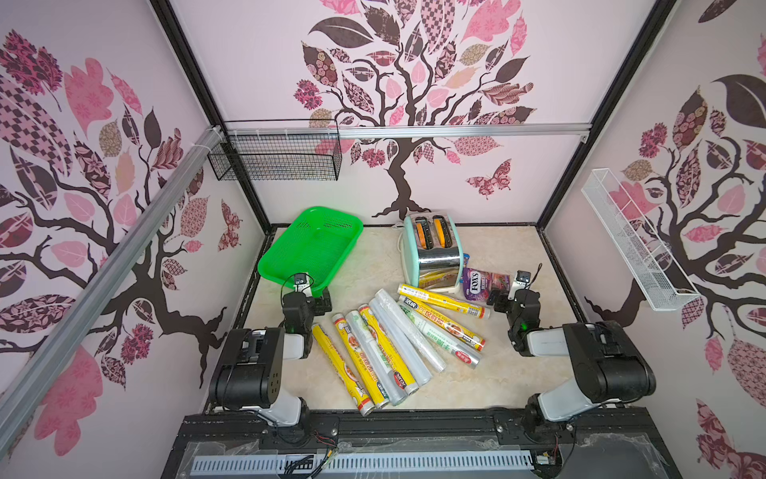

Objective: Put the plastic wrap into the basket
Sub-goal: Pick up the plastic wrap from the center of the board.

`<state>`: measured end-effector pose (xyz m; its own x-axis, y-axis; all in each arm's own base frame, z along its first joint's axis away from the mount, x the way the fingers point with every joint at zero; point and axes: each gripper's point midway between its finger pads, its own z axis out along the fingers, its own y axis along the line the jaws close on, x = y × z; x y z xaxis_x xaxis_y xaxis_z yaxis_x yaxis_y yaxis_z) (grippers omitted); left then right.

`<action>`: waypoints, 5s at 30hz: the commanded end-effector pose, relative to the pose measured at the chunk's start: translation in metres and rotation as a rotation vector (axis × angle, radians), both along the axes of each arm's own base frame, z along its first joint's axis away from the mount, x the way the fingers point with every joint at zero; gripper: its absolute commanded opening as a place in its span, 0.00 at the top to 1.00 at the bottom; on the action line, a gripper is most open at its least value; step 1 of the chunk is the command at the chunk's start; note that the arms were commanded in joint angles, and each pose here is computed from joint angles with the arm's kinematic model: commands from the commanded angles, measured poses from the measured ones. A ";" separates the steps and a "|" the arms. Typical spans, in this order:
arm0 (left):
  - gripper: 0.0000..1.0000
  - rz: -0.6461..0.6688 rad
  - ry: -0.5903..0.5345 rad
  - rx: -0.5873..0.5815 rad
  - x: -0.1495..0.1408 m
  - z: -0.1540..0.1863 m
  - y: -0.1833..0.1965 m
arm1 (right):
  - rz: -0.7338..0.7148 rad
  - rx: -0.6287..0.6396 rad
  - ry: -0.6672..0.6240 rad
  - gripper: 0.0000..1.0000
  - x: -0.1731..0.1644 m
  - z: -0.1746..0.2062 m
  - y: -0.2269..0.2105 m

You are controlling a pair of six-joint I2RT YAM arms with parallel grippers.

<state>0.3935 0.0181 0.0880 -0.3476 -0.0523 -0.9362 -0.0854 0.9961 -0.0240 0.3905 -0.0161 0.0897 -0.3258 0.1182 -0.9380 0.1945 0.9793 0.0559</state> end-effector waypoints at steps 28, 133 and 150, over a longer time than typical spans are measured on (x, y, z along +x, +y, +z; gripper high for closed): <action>0.02 0.002 -0.044 0.016 0.009 0.012 0.003 | -0.023 -0.010 -0.055 0.01 0.011 0.018 -0.006; 0.02 -0.729 -0.194 0.094 0.012 0.129 -0.092 | 1.221 -0.679 0.328 0.61 -0.035 -0.017 0.155; 0.02 -0.751 -0.162 0.058 0.003 0.123 -0.096 | 1.226 -0.619 0.450 0.45 -0.029 -0.047 0.157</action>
